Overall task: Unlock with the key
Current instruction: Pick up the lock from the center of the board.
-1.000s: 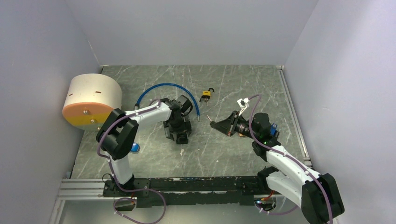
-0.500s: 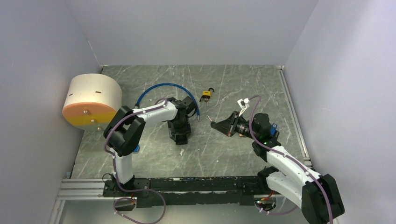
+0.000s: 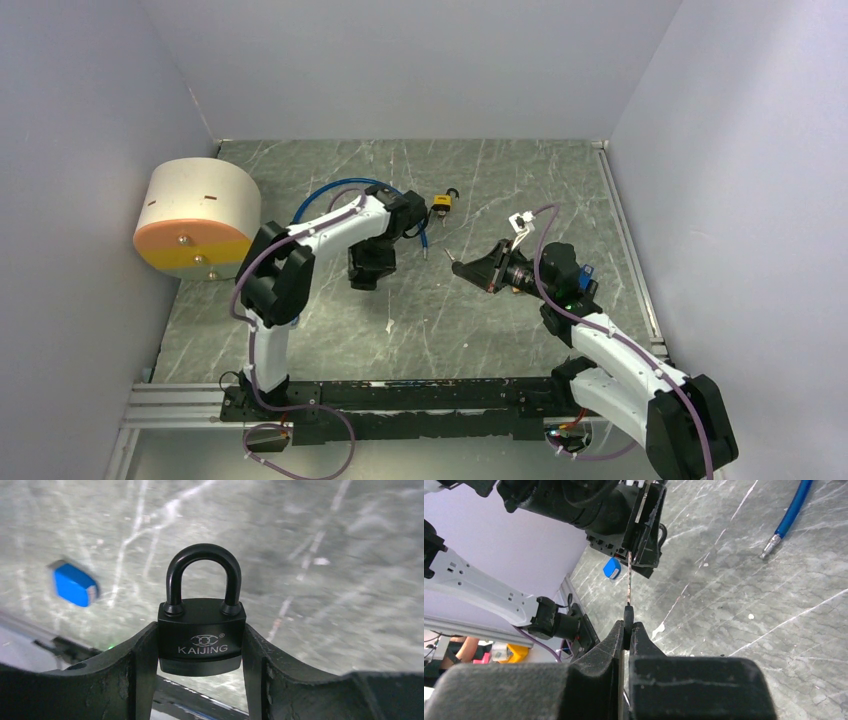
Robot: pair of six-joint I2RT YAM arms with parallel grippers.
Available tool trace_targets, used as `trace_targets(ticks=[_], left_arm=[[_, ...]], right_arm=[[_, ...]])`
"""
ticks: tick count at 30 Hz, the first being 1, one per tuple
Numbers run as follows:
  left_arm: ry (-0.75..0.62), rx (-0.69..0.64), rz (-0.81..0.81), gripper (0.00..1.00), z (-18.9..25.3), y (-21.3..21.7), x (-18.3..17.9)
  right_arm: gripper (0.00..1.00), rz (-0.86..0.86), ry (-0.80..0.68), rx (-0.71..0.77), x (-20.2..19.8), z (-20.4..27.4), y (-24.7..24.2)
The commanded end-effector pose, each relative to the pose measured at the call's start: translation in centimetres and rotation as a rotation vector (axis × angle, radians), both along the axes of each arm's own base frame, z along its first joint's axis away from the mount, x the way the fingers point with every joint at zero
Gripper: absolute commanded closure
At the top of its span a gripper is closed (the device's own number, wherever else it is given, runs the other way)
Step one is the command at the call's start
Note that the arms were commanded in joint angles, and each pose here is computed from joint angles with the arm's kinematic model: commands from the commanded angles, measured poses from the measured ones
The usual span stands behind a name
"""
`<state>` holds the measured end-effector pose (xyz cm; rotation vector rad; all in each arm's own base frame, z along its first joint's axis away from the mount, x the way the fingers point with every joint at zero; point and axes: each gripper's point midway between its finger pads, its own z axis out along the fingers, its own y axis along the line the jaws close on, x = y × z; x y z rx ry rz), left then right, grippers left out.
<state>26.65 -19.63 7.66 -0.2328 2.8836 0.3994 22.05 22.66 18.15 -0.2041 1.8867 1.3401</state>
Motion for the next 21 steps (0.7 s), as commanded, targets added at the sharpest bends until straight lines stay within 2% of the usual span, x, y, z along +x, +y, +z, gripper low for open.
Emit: trace_targets(ticks=[1,12,16,21], left_arm=[[0.019,0.277,-0.059,0.97,2.4,4.6,-0.2],[0.043,0.474,-0.108,0.97,3.0,6.7,0.6],[0.05,0.354,-0.108,0.97,2.0,5.1,0.5],[0.034,0.061,-0.068,0.97,2.1,1.0,1.0]], right_arm=[[1.0,-0.015,-0.058,0.01,0.7,1.1,-0.1],[1.0,-0.023,-0.042,0.008,0.9,0.9,-0.1],[1.0,-0.025,-0.04,0.002,1.0,0.9,-0.1],[1.0,-0.033,-0.022,-0.006,1.1,0.6,-0.1]])
